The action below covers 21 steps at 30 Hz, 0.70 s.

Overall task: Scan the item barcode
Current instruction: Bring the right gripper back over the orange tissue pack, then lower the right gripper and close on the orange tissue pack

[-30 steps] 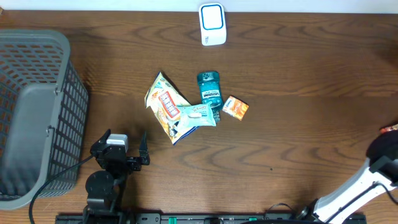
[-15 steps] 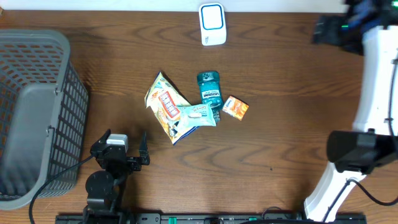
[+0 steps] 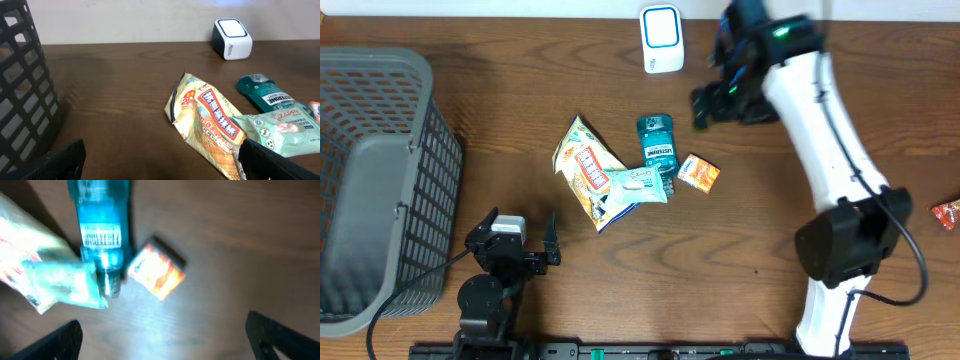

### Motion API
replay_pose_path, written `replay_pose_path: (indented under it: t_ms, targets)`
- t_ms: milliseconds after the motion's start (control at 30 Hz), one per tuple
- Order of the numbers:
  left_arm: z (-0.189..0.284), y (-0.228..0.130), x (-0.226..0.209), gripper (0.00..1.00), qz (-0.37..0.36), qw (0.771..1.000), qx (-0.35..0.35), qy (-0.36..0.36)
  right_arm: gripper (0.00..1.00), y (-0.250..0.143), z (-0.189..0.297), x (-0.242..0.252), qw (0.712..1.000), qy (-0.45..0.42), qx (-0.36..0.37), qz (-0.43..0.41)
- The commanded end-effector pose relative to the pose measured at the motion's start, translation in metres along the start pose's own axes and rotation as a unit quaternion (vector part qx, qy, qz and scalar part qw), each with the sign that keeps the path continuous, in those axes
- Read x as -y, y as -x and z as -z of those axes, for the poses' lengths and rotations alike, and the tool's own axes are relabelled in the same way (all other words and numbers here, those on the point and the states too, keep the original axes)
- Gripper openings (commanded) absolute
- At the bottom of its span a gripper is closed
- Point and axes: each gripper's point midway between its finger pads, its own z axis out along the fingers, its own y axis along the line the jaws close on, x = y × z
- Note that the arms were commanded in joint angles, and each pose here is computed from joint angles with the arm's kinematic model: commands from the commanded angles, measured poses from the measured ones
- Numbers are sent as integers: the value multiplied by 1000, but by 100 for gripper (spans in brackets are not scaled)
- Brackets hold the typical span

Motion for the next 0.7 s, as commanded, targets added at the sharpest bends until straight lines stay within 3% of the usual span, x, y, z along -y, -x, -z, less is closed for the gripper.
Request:
replay_pose_path:
  t_ms: [0,100,167,200,433,667]
  targets:
    - [-1,-13,1,98,3,1000,-21,-3,99,-24,-31,-6,999,-6,-45,-25]
    - [-1,-13,1,98,3,1000,-21,-3,96,-39,-55,-1,992,-16,-71,-100]
    - [-1,-13,1,98,3,1000,-21,-3,81,-46,-72,3,986,-22,-79,-144]
    - [-1,-13,1,98,3,1000,-21,-3,78,-48,-77,4,984,-24,-80,-156]
    - [-1,-13,1,98,3,1000,-21,-3,71,-52,-121,9,975,-22,-61,-211]
    - [-1,-13,1,98,3,1000,-21,-3,57,-41,-150,17,969,-5,-14,-247]
